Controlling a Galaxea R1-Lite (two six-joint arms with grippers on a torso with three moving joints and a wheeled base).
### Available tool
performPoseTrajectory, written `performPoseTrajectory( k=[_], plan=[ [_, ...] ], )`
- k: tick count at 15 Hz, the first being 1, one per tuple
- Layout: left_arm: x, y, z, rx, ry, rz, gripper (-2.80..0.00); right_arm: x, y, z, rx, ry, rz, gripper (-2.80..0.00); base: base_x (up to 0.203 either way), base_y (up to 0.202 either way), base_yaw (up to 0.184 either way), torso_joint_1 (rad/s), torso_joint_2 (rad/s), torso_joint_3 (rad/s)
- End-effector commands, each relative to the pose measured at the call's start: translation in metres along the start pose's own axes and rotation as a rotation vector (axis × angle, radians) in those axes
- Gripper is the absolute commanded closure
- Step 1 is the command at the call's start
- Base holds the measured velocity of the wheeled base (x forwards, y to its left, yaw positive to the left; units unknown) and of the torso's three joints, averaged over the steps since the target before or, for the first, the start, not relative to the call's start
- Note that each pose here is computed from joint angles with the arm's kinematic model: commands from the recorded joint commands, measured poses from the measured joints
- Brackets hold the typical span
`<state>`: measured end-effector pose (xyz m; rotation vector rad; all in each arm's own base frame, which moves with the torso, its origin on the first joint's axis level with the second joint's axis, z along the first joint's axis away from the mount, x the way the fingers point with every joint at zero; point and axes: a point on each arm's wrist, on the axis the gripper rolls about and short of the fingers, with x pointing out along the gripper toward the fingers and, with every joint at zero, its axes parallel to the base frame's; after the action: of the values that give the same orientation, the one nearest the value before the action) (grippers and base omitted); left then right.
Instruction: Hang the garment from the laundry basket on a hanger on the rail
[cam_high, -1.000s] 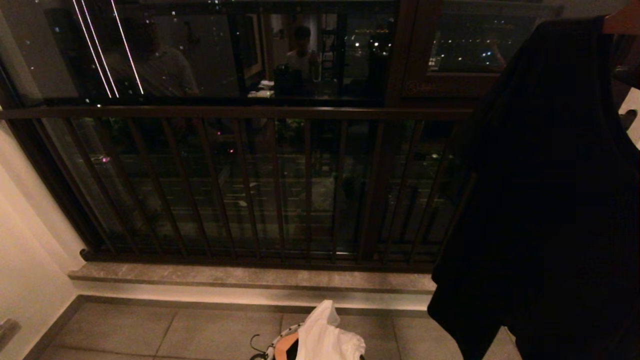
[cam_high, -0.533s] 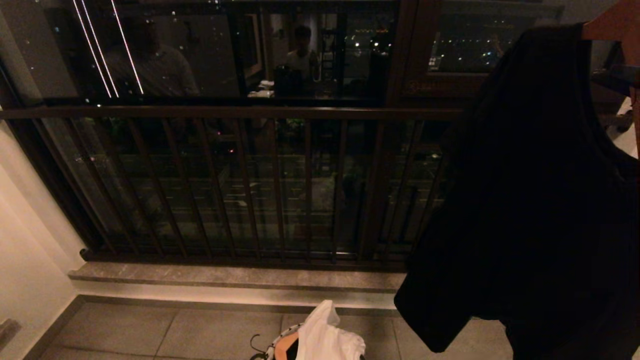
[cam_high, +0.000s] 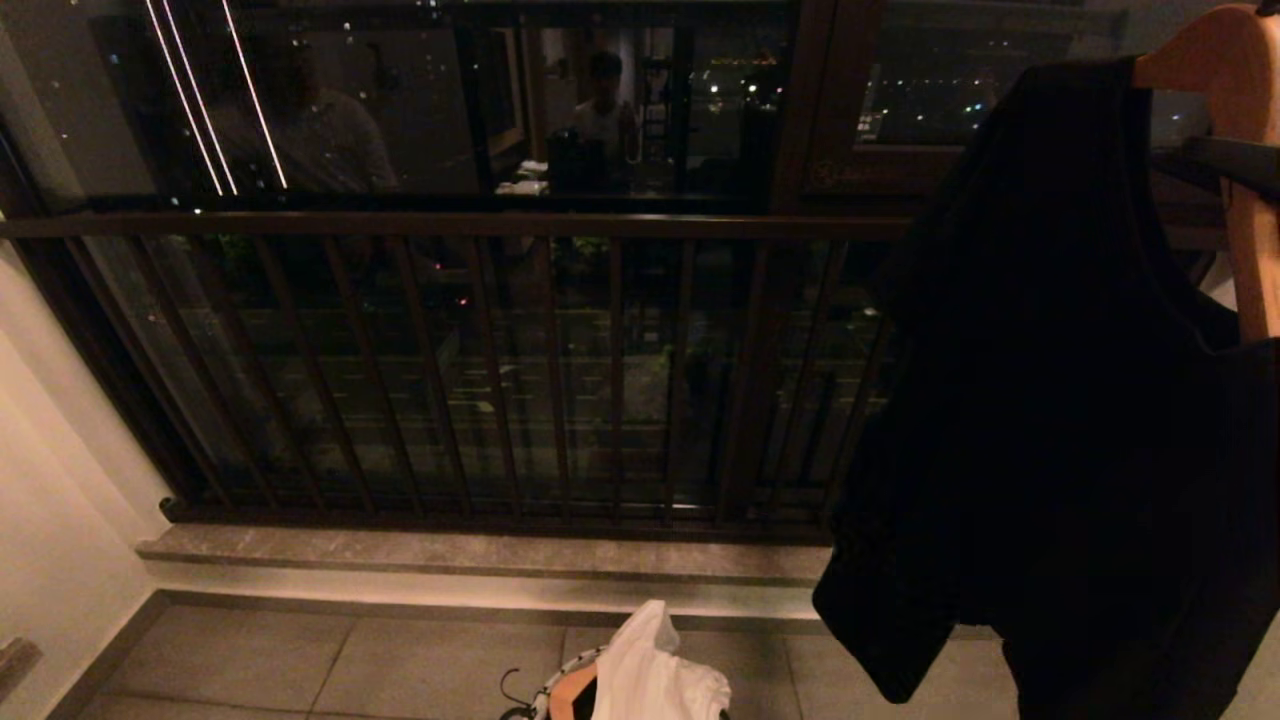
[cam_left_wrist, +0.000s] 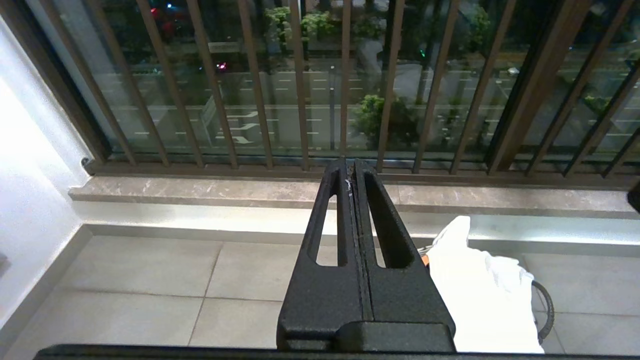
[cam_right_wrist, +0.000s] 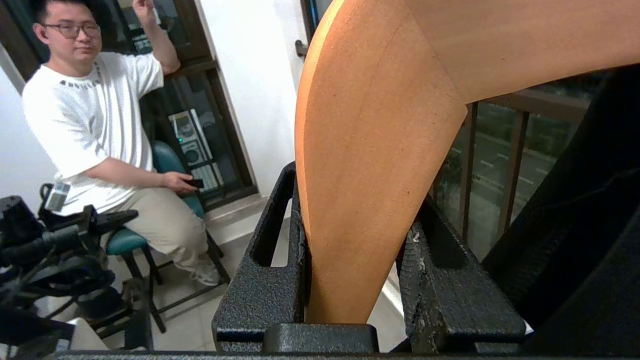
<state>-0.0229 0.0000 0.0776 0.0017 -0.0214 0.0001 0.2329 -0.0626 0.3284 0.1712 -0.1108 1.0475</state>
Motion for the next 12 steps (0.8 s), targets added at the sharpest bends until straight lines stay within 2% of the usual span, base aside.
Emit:
performPoseTrajectory(
  k=[1,5,12],
  plan=[
    [0.001,0.0,-0.002,0.0,0.008,0.0,0.0,0.001,-0.007,-0.003,0.008,0.005,0.005,0.0,0.0,0.0,0.0,0.0,0.0,0.0],
    [0.0,0.0,-0.002,0.0,0.006,0.001,0.0,0.001,-0.017,-0.011,0.014,0.006,0.006,0.0,0.0,0.0,0.0,0.0,0.0,0.0],
    [0.0,0.0,-0.002,0.0,0.006,0.0,0.0,0.006,-0.022,-0.019,0.004,0.005,0.029,0.0,0.0,0.0,0.0,0.0,0.0,0.0]
  ],
)
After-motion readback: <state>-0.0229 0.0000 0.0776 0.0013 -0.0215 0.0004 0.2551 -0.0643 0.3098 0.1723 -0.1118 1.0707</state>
